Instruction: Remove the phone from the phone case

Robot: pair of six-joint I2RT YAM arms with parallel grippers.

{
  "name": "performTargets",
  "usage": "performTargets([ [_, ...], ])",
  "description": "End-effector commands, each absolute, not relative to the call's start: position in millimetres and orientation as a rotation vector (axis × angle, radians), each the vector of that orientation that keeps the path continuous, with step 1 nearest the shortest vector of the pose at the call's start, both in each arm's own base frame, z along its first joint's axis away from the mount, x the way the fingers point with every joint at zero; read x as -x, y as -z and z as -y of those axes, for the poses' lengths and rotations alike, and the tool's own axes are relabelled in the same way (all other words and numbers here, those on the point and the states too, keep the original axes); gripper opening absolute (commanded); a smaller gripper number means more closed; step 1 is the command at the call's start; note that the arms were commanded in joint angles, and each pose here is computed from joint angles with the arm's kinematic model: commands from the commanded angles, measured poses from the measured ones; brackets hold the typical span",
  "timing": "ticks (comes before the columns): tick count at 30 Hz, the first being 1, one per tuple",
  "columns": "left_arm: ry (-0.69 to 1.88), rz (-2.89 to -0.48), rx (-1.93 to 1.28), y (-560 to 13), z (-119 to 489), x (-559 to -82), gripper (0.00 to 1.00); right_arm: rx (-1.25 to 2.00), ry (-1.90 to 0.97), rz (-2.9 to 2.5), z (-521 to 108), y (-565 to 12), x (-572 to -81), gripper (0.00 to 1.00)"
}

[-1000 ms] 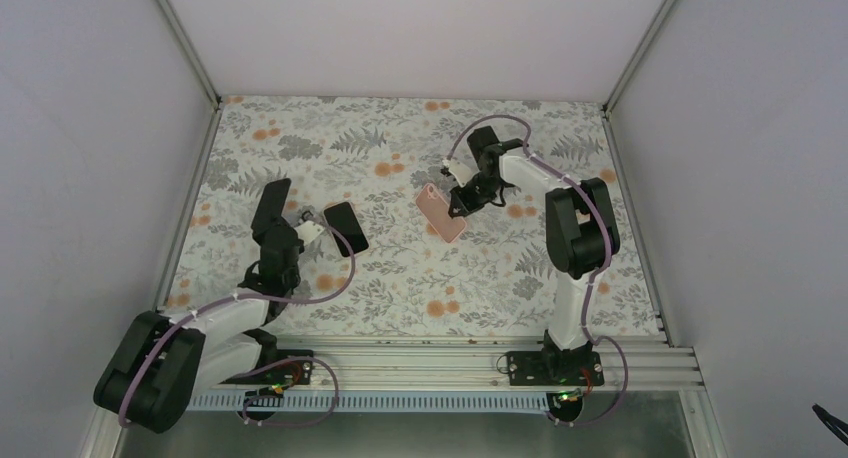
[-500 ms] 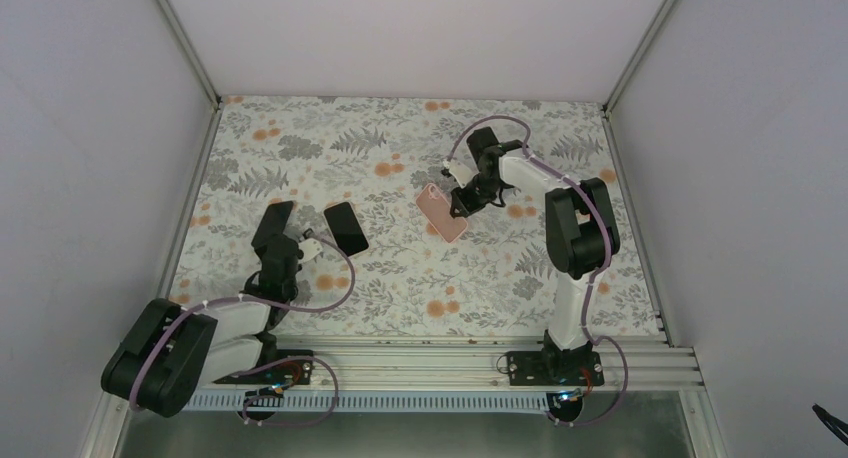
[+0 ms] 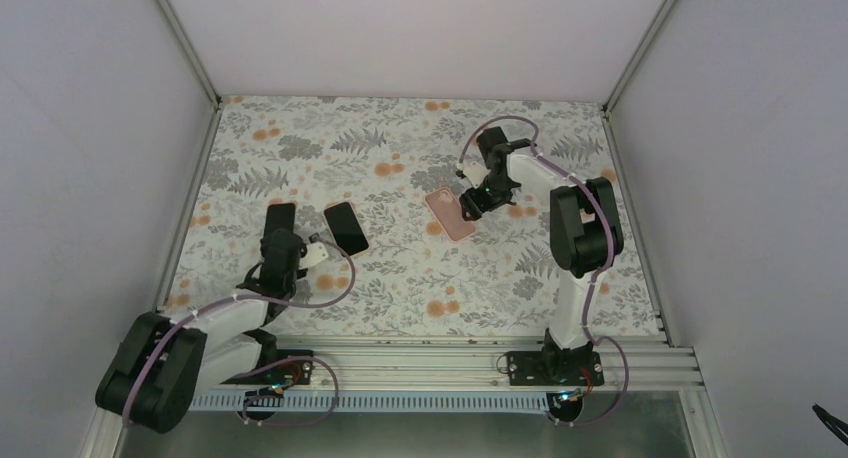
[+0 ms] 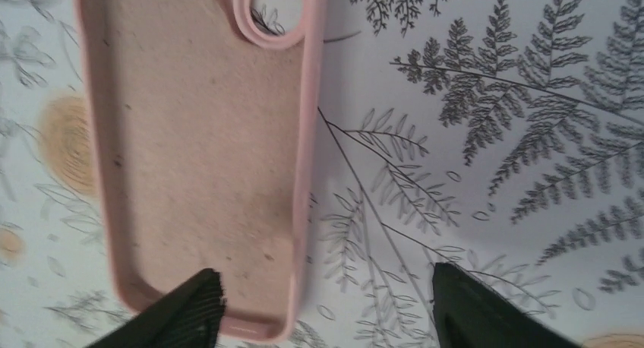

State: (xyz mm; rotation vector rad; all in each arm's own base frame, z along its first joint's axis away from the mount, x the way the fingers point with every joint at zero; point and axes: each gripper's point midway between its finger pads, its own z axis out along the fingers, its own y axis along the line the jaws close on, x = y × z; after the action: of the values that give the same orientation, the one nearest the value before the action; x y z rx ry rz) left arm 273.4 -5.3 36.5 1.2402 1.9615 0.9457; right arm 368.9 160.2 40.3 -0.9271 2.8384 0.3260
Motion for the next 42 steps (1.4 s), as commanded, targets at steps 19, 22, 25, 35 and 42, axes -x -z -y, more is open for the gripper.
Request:
performTargets([
  [19, -0.319, -1.991, -0.979, -202, 60, -290, 1.0, 1.336, -0.13, -2.412, -302, -117, -357, 1.0],
  [22, -0.385, -1.977, -0.877, -216, 44, -304, 1.0, 1.386, -0.164, -2.324, -336, -123, -360, 1.0],
  [25, -0.426, -1.985, -0.777, -224, 25, -317, 1.0, 1.421, -0.181, -2.262, -368, -124, -364, 1.0],
  [35, -0.43, -2.024, -0.552, -233, -24, -336, 1.0, 1.522, -0.082, -2.055, -458, -89, -355, 1.0],
  [42, -0.407, -2.062, -0.505, -220, -46, -338, 1.0, 1.51, -0.076, -1.992, -491, -74, -344, 1.0],
])
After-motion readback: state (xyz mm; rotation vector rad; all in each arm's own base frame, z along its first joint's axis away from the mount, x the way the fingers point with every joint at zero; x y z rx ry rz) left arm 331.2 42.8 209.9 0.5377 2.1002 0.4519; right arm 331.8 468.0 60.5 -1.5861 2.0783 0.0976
